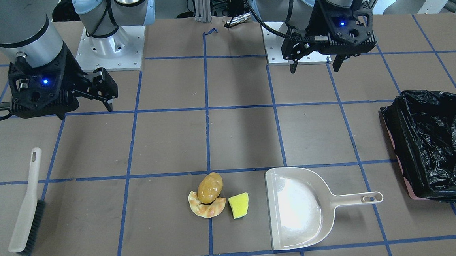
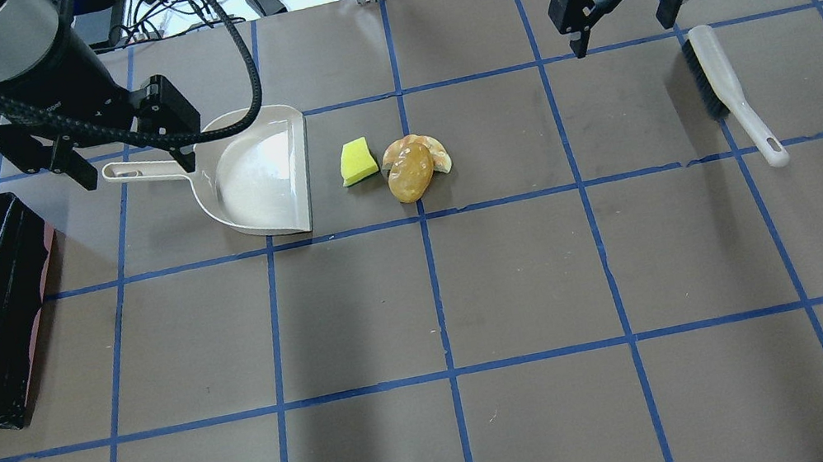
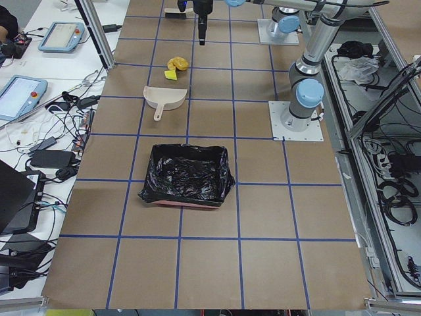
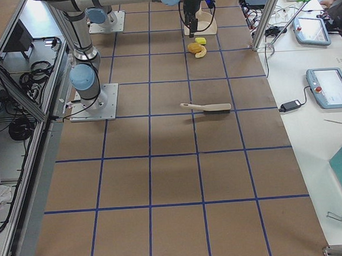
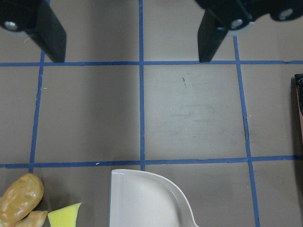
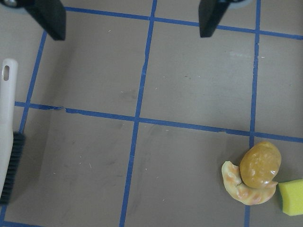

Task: Sweep and dump trash into bin
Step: 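Lower the right gripper onto the white brush handle while the left holds the dustpan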

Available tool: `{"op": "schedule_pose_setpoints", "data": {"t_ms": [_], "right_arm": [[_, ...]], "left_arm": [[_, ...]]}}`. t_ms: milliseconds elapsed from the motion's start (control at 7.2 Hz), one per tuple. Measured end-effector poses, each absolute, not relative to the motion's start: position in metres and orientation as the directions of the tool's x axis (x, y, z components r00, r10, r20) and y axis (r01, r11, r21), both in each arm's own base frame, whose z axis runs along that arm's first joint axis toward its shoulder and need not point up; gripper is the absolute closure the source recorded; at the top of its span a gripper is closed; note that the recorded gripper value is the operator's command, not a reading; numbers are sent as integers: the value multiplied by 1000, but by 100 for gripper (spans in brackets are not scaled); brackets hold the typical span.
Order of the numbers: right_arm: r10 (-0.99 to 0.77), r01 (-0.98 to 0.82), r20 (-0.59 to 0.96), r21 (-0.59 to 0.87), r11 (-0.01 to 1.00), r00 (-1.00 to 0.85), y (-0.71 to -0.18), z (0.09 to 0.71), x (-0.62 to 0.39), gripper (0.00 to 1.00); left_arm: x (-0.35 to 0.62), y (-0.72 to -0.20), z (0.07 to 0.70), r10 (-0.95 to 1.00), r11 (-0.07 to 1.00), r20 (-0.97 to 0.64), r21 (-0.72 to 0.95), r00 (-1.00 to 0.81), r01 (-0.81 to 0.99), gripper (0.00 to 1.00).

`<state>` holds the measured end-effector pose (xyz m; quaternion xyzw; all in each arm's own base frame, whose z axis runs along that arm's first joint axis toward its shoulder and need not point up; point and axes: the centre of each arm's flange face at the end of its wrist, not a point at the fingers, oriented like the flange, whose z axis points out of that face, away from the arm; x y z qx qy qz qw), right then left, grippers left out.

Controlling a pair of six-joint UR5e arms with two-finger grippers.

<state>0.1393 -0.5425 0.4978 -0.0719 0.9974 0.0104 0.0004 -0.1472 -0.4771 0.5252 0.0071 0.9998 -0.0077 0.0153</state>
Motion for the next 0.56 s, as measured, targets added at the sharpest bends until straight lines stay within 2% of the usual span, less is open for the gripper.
{"op": "schedule_pose_setpoints", "data": {"t_ms": [556], "right_arm": [[-138, -138, 6, 36, 990, -990, -548, 485, 134, 0]], "left_arm": [[-147, -478, 524, 12, 1000, -31, -14, -999, 12, 0]]}}
